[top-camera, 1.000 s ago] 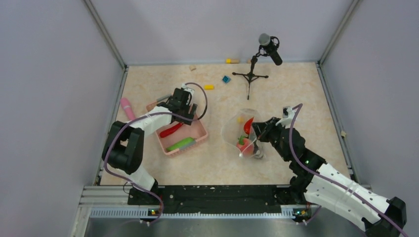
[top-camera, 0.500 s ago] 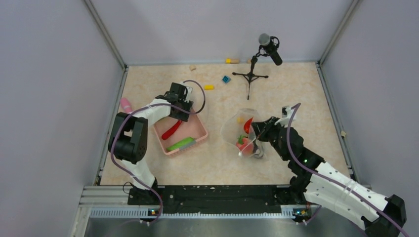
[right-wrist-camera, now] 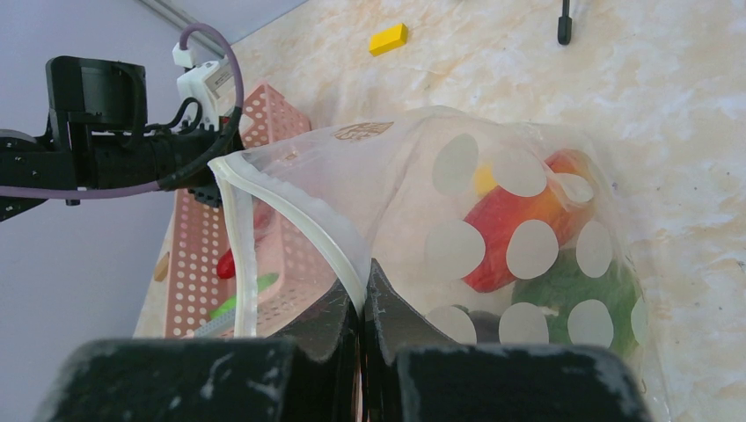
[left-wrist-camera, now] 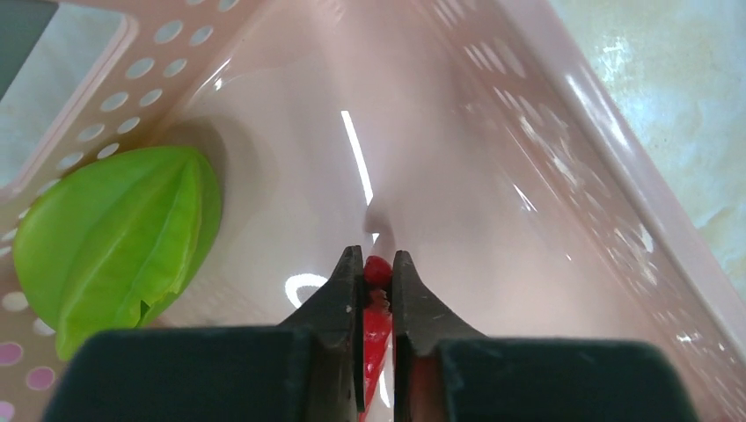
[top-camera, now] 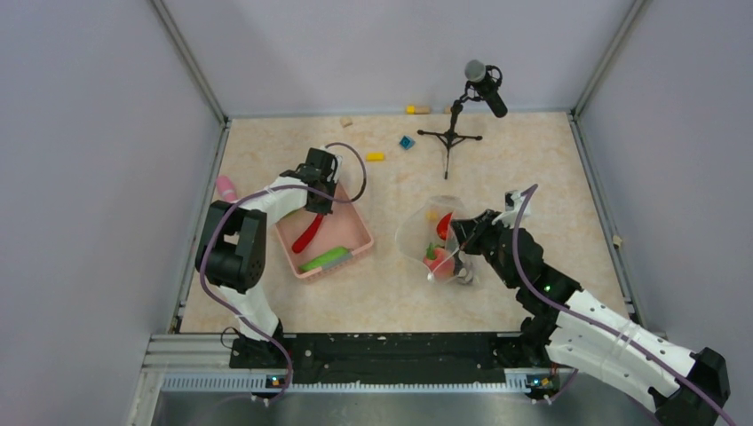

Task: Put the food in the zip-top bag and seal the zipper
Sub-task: Pick up the fake vegetable from the bin.

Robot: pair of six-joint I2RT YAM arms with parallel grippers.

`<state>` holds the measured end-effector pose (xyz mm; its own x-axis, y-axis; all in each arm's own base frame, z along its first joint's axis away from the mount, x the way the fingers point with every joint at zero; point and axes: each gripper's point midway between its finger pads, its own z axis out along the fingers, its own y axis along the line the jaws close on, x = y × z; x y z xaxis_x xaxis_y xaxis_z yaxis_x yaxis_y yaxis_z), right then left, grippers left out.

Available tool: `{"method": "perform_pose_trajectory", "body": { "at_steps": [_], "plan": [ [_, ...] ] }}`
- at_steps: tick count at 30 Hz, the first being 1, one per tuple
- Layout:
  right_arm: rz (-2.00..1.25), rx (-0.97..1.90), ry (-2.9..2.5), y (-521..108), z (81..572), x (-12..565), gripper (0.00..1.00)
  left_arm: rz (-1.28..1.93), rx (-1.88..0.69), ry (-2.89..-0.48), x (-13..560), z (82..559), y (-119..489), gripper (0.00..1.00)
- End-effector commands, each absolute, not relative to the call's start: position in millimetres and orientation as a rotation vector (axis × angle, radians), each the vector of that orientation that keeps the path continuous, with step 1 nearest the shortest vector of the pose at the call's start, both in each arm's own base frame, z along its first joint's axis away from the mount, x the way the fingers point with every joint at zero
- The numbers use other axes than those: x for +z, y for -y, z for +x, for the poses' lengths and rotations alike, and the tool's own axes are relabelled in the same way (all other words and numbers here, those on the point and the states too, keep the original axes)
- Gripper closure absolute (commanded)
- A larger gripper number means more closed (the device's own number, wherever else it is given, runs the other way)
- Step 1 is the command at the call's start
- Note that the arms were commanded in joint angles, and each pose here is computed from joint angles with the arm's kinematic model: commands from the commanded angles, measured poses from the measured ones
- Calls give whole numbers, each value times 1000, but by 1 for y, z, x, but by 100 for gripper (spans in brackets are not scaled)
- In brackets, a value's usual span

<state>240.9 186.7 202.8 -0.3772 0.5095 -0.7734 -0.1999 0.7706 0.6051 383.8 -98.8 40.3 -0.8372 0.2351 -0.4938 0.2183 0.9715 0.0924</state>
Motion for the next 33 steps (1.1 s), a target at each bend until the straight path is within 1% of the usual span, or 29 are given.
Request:
{"method": "perform_pose_trajectory", "body": {
  "at_steps": [1, 7, 11, 14, 18, 20, 23, 25, 27, 33],
  "plan": [
    [249, 817, -1737, -191, 245, 232, 100, 245, 68, -2532, 59, 398, 97, 99],
    [247, 809, -1744, -190, 244, 231, 100, 117, 126, -2459, 87, 400, 86, 100],
    [251, 783, -1760, -186, 244, 228, 100, -53, 139, -2339, 129, 401, 76, 100],
    [251, 785, -1760, -186, 242, 229, 100, -102, 59, -2224, 165, 395, 82, 100],
    [248, 770, -1785, -184, 241, 225, 100, -89, -100, -2029, 218, 379, 101, 100],
    [242, 776, -1790, -185, 240, 225, 100, -91, -225, -1934, 245, 369, 115, 100],
    [220, 806, -1796, -190, 238, 228, 100, -46, -504, -1794, 284, 346, 147, 100],
    [198, 831, -1803, -196, 235, 230, 100, 63, -771, -1690, 312, 318, 182, 100],
    [181, 854, -1810, -200, 234, 232, 100, 129, -940, -1576, 336, 292, 204, 100],
    [130, 967, -1802, -217, 226, 246, 100, 333, -1129, -1378, 385, 226, 258, 100]
  ]
}}
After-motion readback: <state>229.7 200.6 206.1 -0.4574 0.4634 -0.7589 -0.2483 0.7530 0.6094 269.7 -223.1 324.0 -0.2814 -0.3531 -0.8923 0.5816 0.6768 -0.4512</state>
